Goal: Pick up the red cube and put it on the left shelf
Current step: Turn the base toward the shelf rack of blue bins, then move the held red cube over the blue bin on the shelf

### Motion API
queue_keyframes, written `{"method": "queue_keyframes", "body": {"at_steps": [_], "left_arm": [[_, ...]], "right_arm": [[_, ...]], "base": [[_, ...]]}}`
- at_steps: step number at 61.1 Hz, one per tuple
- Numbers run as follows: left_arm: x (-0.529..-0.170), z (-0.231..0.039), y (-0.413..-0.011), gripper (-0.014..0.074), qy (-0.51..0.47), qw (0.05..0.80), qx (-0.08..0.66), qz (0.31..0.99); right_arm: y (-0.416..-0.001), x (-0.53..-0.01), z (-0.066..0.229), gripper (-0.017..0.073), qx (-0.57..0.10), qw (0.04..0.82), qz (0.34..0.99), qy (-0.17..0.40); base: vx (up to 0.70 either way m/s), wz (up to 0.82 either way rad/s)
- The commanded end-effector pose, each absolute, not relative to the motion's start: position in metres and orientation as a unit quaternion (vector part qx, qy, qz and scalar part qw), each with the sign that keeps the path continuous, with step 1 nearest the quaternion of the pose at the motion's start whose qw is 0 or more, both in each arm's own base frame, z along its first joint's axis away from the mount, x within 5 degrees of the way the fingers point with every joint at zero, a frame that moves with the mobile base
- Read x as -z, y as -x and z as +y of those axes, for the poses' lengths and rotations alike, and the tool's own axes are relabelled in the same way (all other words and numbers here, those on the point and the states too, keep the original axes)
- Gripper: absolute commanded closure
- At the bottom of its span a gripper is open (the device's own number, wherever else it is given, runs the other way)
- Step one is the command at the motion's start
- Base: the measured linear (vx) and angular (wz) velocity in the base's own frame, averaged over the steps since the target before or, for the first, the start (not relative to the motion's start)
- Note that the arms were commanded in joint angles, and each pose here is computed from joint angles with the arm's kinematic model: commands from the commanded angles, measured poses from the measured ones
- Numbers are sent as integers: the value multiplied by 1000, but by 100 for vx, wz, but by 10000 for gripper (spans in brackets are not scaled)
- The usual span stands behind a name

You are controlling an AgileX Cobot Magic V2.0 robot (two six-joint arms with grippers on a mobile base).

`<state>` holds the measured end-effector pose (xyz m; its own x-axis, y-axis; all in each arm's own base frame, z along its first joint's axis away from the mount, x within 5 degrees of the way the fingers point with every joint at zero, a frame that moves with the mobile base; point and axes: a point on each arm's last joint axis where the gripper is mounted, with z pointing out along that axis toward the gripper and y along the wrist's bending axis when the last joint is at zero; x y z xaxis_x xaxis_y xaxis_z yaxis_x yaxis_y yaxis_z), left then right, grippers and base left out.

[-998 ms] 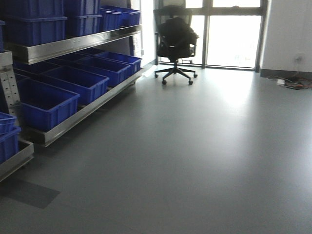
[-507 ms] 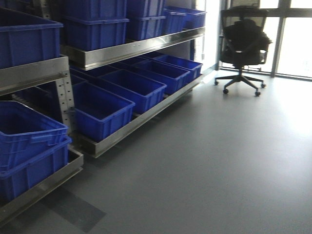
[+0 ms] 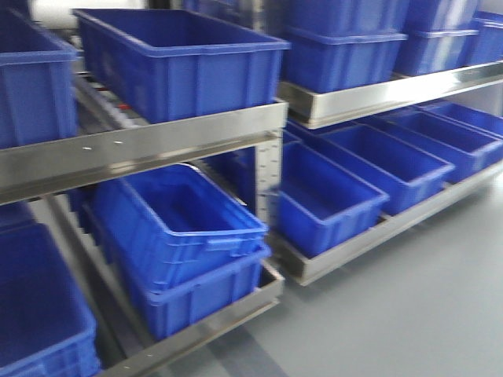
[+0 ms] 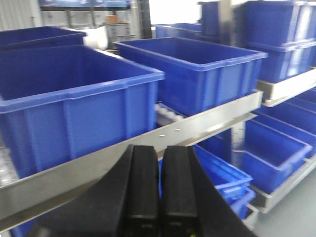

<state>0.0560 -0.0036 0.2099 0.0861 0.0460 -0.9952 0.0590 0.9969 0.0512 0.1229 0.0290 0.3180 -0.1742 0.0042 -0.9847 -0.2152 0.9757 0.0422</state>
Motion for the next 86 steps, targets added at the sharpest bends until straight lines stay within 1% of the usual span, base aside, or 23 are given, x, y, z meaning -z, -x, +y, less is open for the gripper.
{"method": "queue_keyframes", "body": {"at_steps": [1,55,86], "left_arm": [[-209,-3,-57,488,-35,754,5,656],[-209,-3,-57,488,-35,754,5,656],[-209,-3,-57,488,-35,754,5,656]], "right_arm": [[-123,-335,29,502,-87,680,725,73],[-123,-335,29,502,-87,680,725,73],[-123,-335,29,502,-87,680,725,73]], "base": [[32,56],[30,51],[17,25]]}}
